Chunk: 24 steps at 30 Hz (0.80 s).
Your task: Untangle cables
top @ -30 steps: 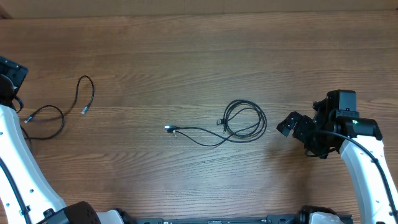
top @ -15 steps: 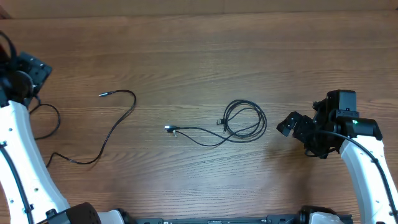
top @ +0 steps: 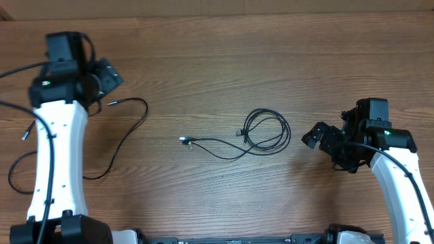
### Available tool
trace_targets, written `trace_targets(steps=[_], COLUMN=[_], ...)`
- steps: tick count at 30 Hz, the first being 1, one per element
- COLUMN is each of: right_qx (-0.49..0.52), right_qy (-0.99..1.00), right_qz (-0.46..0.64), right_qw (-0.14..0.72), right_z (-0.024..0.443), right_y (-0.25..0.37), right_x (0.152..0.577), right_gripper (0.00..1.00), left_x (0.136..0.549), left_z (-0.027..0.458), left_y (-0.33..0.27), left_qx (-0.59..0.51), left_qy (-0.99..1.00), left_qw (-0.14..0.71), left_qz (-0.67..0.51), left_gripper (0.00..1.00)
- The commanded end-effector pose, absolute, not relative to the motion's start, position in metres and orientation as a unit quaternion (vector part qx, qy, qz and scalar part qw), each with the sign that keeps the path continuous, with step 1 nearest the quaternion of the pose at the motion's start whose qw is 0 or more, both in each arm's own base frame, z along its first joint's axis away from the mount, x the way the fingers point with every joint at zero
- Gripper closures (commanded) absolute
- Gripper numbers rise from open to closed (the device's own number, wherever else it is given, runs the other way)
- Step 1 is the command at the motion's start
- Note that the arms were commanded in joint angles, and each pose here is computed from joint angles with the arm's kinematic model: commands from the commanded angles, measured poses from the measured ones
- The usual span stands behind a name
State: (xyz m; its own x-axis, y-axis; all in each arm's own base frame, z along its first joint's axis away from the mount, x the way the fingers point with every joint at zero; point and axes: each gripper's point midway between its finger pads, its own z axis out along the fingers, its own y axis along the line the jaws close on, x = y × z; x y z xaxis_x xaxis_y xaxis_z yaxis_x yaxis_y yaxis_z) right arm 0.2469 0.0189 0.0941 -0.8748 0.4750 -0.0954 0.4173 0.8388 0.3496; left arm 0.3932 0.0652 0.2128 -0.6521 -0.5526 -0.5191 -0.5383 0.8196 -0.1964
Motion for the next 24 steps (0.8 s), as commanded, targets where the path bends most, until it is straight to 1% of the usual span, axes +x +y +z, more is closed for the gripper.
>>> trace_targets(steps=[1,4,7,9,13,19,22,24], right_qx=[0.226,0.226,0.227,0.227,0.227,0.227,0.227,0.227], right_qy=[0.955,0.955,0.955,0.955,0.955,0.955,0.955,0.955], right_qz=[0.158,0.158,0.158,0.158,0.158,0.158,0.158,0.157], right_qw=[0.110,0.109,0.108,0.108,0.108,0.108,0.106,0.105], right_z=[0.104,0.104,0.104,0.104,0.104,0.104,0.104,0.104], right_y=[0.017,0.017,0.017,0.017,0.017,0.017,0.017,0.017], right_x=[0.254,0.253,0.253,0.253,0.253,0.253,0.252,0.251], right_gripper=[0.00,0.00,0.00,0.00,0.00,0.00,0.00,0.00], left_x=[0.407,0.417,0.421,0.421,0.418,0.414,0.409,0.406], left_z=[0.179,0.153,0.120,0.103,0.058,0.028,0.016,0.011], left_y=[0.042,0.030,0.022,0.020,0.018,0.007,0.006,0.006], left_qx=[-0.156,-0.079,-0.033,-0.025,-0.022,-0.017,-0.017,-0.017], left_qy=[0.950,0.965,0.977,0.981,0.990,0.995,0.997,0.997], left_qw=[0.270,0.249,0.209,0.188,0.135,0.098,0.079,0.069], left_qz=[0.015,0.030,0.037,0.039,0.038,0.008,0.004,0.005], left_gripper=[0.16,0.16,0.17,0.20,0.21,0.21,0.24,0.28])
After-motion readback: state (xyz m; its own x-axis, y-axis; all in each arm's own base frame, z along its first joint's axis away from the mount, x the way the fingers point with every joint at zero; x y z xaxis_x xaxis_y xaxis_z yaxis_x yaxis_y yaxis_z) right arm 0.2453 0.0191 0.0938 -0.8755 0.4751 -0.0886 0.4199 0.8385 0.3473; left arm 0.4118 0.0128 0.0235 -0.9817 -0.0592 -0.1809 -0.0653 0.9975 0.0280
